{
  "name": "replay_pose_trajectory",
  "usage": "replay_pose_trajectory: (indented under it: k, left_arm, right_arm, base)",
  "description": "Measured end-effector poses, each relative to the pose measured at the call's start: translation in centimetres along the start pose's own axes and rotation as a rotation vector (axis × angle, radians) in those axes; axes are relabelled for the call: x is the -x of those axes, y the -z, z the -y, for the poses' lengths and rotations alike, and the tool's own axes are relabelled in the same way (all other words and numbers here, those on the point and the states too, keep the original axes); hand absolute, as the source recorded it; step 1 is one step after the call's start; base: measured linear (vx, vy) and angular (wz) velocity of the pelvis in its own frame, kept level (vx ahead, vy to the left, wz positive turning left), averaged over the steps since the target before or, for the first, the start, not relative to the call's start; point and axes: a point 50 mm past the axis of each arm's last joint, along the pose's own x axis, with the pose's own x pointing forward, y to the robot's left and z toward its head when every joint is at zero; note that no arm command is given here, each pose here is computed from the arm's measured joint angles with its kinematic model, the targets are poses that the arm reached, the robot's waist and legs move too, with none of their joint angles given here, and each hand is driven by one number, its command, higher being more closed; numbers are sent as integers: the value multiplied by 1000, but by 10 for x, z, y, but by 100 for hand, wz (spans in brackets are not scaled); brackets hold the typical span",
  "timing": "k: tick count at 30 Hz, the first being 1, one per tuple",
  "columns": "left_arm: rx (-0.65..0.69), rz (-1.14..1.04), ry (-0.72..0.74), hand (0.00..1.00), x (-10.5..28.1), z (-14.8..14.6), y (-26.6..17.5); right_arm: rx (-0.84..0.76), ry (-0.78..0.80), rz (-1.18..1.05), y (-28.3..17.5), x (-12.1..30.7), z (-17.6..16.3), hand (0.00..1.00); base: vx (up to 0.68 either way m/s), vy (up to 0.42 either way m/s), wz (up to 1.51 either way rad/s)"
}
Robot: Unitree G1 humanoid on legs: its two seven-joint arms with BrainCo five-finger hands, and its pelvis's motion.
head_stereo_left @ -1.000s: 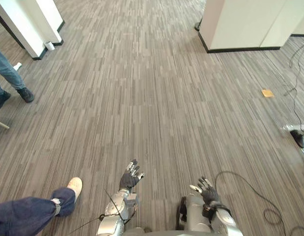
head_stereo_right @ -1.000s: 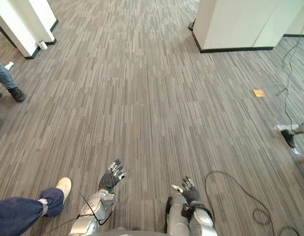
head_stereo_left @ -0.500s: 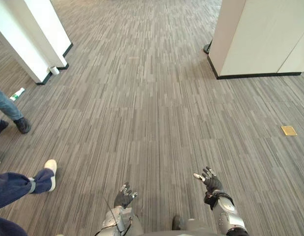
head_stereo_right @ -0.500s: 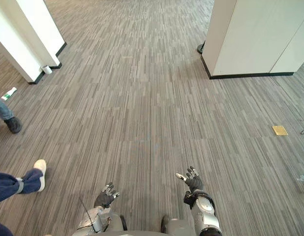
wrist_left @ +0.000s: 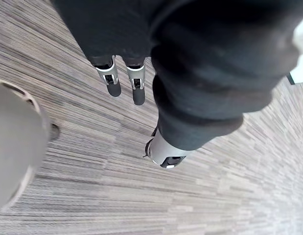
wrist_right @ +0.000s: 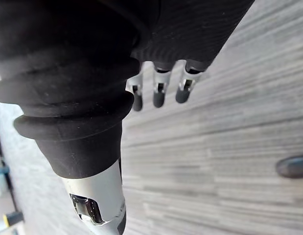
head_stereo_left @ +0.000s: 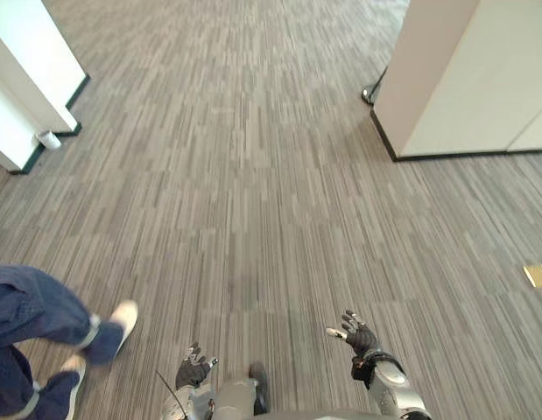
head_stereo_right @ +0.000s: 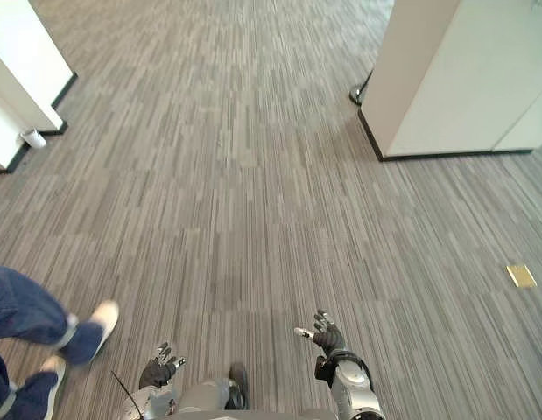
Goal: Organize washtable
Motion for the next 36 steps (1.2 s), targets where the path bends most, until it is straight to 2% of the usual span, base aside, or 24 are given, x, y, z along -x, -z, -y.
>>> replay_pose_trajectory:
  k: [8,12,14,22,28,30,32,36]
  left_arm:
    - [-131,136,166,0,-20,37,-48]
    - [-112,54,177,0,-14,44,-22]
    - [-92,-5,166,0,-9,43,-5]
    - [-34,35,97,0,-6,22,-12]
    - [33,0,24,0,1,10,2]
    - [43,12,-12,0,2,1,1]
    - [18,16,-34,0,0,-8,-4]
    - [-24,-7,-1,0,-2,-1,-1]
  right_arm:
    - [-105,107,-31,22,19,26,0]
    - [-125,147,-8,15,19,37,0]
    - [-119,144,13,6,14,36,0]
    - [-89,78,126,-30,0,18,0]
    - [-77,117,69,-13,8,32,0]
    - [-93,114,34,-3,8,28,0]
    - [-114,102,-7,7,8,19,0]
    - [-106,94,-9,6,6,18,0]
  base:
    - [663,-194,77]
    - [748,-434,31]
    - [909,-452,-32]
    - [655,-236,-42]
    - [745,104,-47]
    - [787,213,-20]
    - [801,160,27]
    - [742,101,15]
